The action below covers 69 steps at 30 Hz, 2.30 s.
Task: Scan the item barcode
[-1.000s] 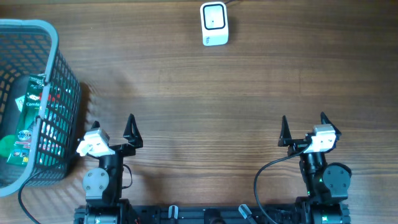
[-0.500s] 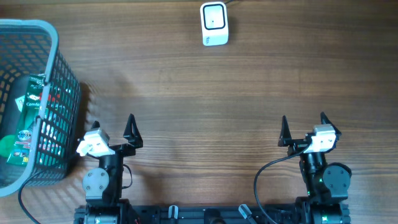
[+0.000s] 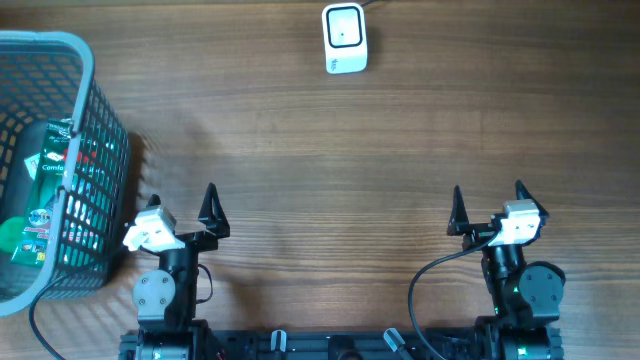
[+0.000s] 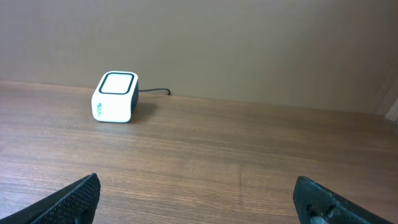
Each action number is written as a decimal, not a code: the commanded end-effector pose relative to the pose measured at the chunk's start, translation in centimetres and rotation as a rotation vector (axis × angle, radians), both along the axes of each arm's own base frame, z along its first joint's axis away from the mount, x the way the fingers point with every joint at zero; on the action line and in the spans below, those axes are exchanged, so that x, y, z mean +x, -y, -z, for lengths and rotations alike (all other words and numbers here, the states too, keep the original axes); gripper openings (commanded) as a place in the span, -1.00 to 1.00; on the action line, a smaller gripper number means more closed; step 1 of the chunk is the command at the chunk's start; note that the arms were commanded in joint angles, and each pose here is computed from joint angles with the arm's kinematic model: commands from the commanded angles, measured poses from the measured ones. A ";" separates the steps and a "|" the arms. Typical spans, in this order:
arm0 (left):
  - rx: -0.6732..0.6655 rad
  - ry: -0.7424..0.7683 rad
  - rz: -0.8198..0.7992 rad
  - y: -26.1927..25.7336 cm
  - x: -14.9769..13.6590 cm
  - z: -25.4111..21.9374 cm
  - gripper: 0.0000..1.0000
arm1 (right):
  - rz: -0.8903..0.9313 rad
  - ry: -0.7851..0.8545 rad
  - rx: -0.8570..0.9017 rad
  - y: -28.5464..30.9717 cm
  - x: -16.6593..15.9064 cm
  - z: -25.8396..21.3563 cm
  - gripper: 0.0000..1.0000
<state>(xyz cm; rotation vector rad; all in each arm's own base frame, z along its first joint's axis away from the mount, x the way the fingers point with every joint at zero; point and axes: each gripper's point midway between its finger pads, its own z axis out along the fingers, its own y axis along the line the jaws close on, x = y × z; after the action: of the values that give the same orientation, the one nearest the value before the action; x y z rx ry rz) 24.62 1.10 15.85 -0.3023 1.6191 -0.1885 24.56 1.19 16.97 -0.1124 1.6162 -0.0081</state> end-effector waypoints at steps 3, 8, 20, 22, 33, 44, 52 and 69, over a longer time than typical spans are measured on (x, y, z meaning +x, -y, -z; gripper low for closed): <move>0.020 0.003 0.016 0.3 0.0 0.0 1.00 | -0.009 0.009 -0.009 -0.1 0.0 -0.2 1.00; 0.020 0.005 0.015 0.3 0.0 0.0 1.00 | -0.009 0.009 -0.009 -0.1 0.0 -0.2 0.99; 0.043 -0.043 0.238 4.0 -1.0 -6.6 1.00 | -0.009 0.009 -0.009 -0.1 0.0 -0.2 1.00; 0.061 -0.033 0.251 4.2 -0.4 -10.2 1.00 | -0.009 0.009 -0.009 -0.1 0.0 -0.2 1.00; 0.357 -0.416 0.282 2.9 -0.1 -27.8 1.00 | -0.009 0.009 -0.009 -0.1 0.0 -0.2 1.00; 0.215 -0.456 -0.901 -15.7 -9.1 -31.5 1.00 | -0.009 0.009 -0.009 -0.1 0.0 -0.2 0.99; -0.149 -0.655 -0.626 -22.9 -3.3 -22.5 1.00 | -0.009 0.009 -0.009 -0.1 0.0 -0.2 0.99; -0.332 -1.113 0.015 -27.8 3.7 0.1 1.00 | -0.009 0.009 -0.009 -0.1 0.0 -0.2 0.99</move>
<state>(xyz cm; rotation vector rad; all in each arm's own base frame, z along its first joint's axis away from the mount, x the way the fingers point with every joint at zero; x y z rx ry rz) 28.17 28.01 17.84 -0.7489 2.6617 -0.3146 24.57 1.19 16.92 -0.1124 1.6181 -0.0080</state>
